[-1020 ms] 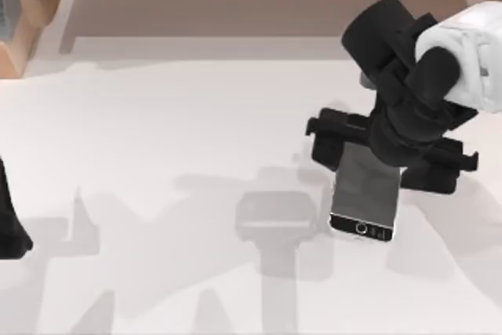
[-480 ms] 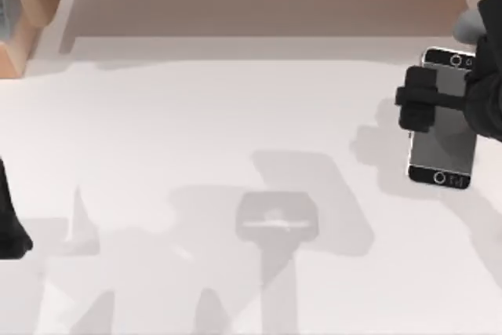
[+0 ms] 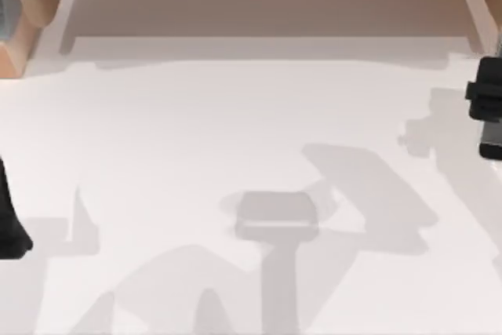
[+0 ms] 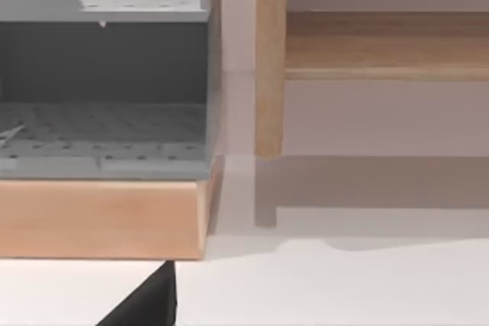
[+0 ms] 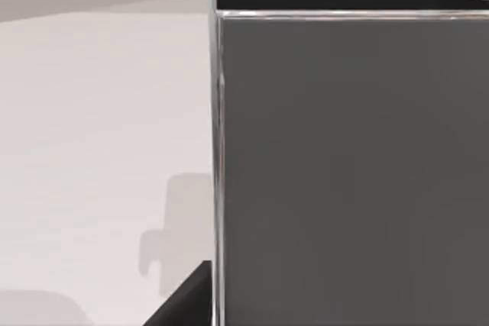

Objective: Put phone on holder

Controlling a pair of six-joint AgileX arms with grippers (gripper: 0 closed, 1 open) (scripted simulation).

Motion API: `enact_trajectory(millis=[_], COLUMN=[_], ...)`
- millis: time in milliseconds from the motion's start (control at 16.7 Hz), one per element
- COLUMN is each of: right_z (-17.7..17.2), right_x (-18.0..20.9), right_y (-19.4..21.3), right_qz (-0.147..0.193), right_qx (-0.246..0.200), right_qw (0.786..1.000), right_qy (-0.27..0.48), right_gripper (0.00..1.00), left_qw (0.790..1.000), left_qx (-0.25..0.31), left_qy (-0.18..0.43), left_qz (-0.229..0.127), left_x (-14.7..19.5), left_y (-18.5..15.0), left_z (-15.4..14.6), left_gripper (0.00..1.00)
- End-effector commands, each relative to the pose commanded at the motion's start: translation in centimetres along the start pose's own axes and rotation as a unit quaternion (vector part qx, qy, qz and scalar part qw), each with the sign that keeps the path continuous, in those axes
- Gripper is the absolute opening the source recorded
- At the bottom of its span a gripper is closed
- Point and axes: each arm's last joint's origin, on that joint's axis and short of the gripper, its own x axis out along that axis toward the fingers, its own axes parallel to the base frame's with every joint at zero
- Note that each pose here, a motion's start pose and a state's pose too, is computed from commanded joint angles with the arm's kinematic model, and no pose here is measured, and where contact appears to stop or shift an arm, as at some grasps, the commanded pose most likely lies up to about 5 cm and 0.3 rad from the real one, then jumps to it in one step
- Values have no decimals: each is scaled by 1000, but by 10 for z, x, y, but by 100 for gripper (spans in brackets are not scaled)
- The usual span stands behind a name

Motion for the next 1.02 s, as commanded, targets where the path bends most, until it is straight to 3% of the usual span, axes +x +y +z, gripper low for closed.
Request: enact_trajectory(millis=[360, 720, 1020], right_z=[-4, -6, -7], right_x=[2, -1, -9], right_y=[-40, -87, -102], right_qz=[-61, -129, -150], right_qx=[2, 38, 56], right_qw=[997, 985, 977], right_qy=[-52, -111, -141], right_gripper=[0, 0, 0], left_qw=[1000, 1000, 1000], left_qx=[0, 0, 0], left_qy=[0, 0, 0], left_qz=[0, 0, 0], left_x=[0, 0, 0], left_y=[0, 0, 0], left_z=[0, 0, 0], left_gripper=[100, 100, 100])
